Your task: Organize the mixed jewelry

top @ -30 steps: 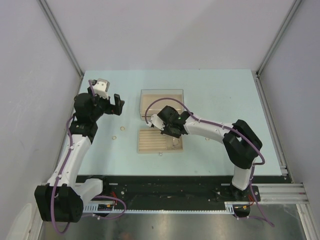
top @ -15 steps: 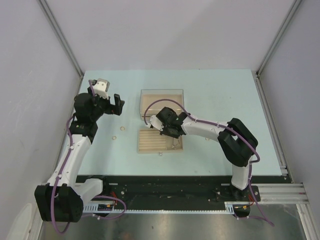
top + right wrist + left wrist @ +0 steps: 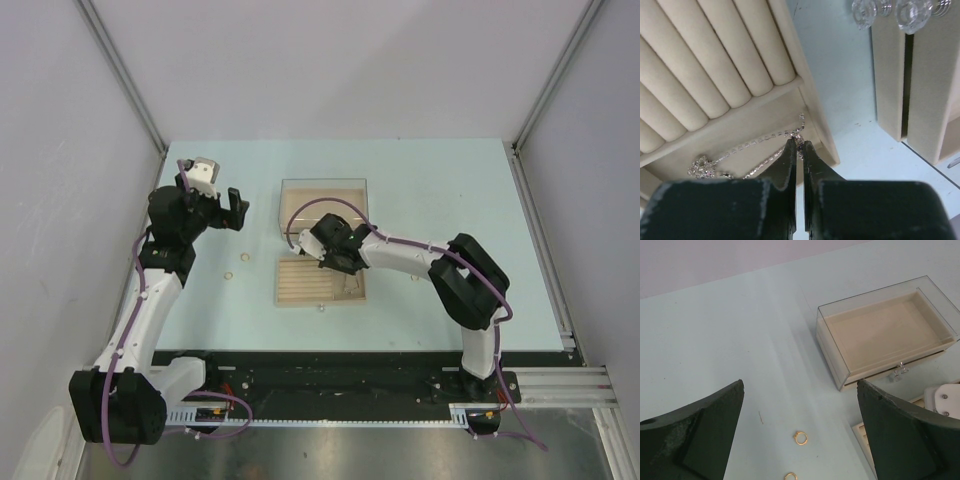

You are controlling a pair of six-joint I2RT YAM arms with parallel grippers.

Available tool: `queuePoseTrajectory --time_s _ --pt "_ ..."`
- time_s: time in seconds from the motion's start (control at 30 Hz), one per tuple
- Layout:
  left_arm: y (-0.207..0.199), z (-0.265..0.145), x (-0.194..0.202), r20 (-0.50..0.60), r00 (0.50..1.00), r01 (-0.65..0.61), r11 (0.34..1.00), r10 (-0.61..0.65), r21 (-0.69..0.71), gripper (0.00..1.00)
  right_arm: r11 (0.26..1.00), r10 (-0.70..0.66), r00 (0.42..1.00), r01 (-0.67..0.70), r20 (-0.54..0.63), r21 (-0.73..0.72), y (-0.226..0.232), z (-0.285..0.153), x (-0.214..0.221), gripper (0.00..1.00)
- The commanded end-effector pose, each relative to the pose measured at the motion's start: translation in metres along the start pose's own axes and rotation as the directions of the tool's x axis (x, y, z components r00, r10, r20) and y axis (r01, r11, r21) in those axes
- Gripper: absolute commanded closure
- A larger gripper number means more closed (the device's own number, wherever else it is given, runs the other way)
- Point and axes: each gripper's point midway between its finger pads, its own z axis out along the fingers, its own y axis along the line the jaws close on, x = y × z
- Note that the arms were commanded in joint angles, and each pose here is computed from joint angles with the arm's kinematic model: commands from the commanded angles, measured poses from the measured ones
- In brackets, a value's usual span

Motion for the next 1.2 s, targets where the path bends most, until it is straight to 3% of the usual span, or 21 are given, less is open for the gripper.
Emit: queuePoseTrajectory --time_s 0.0,0.53,0.77,0.9,1.17 --pt "0.002 0.001 -0.009 0.037 0.999 -0.037 0.999 0.038 -0.004 0.00 0.998 0.010 0.999 -0.012 0.038 0.053 -0.019 -0.001 -0.017 1.00" --pt "0.002 0.000 -0.009 0.038 0.999 -0.038 0.999 0.038 -0.004 0.00 1.000 0.012 1.000 -0.012 0.013 0.022 -0.013 0.003 -0.013 0.97" --pt "0.002 -0.001 -0.010 0.039 0.998 -0.038 0.999 0.038 -0.006 0.00 1.000 0.010 1.000 -0.010 0.005 0.004 -0.010 0.001 -0.010 0.85" --pt "0.002 0.000 -0.009 0.038 0.999 -0.038 0.999 0.038 -0.006 0.00 1.000 0.011 1.000 -0.011 0.005 0.002 -0.009 0.001 -0.010 0.72" --pt "0.002 -0.002 -0.010 0.039 0.998 -0.038 0.999 0.039 -0.007 0.00 1.000 0.024 1.000 -0.024 0.014 0.007 -0.012 -0.005 -0.011 0.68"
